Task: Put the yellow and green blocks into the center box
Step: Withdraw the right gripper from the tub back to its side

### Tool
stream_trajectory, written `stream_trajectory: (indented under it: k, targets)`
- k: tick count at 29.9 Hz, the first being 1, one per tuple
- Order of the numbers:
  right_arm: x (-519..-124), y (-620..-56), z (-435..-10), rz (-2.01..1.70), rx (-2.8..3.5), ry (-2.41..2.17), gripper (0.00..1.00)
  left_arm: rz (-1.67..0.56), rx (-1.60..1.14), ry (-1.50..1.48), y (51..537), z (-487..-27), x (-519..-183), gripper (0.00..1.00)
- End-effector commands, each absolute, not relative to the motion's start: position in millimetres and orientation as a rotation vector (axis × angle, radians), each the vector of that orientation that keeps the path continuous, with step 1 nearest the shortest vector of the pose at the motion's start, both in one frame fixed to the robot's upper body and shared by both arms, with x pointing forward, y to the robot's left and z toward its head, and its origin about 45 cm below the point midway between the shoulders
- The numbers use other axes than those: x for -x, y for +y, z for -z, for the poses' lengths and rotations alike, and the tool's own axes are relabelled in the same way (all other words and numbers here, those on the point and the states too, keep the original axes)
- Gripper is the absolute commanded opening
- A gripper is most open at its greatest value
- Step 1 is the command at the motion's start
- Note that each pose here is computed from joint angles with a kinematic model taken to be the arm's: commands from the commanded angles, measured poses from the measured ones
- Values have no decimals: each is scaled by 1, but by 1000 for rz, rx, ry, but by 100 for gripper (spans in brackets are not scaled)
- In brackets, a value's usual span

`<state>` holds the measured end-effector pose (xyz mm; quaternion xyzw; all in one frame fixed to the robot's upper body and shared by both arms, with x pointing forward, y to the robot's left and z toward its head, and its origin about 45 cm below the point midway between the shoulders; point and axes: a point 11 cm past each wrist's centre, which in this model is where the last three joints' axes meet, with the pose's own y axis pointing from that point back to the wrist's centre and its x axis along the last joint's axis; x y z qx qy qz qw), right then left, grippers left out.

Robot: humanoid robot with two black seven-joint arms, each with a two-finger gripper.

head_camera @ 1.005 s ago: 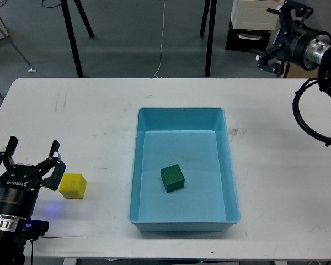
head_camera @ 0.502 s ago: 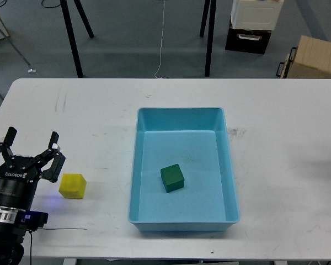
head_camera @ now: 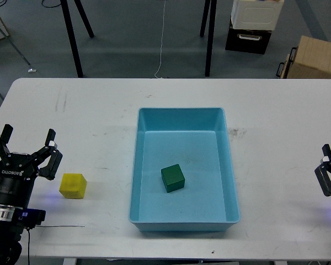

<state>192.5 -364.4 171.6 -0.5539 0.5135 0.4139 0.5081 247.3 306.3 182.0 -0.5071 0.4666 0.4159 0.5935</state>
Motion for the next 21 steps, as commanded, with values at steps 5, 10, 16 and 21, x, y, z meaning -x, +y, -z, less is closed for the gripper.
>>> stream_trajectory:
  k: [5, 10, 16, 21]
  targets:
    - [-188, -373, -172, -1006, 1365, 1277, 100, -965, 1224, 1018, 320, -199, -255, 100]
    - [-182, -379, -168, -1043, 1388, 1328, 100, -1019, 1273, 867, 365, -223, -275, 100]
    - [-180, -389, -173, -1039, 1437, 1360, 100, -935, 1208, 757, 375, -270, -313, 100]
    - [-194, -382, -178, -1027, 1450, 1316, 100, -911, 992, 646, 382, -311, -323, 100]
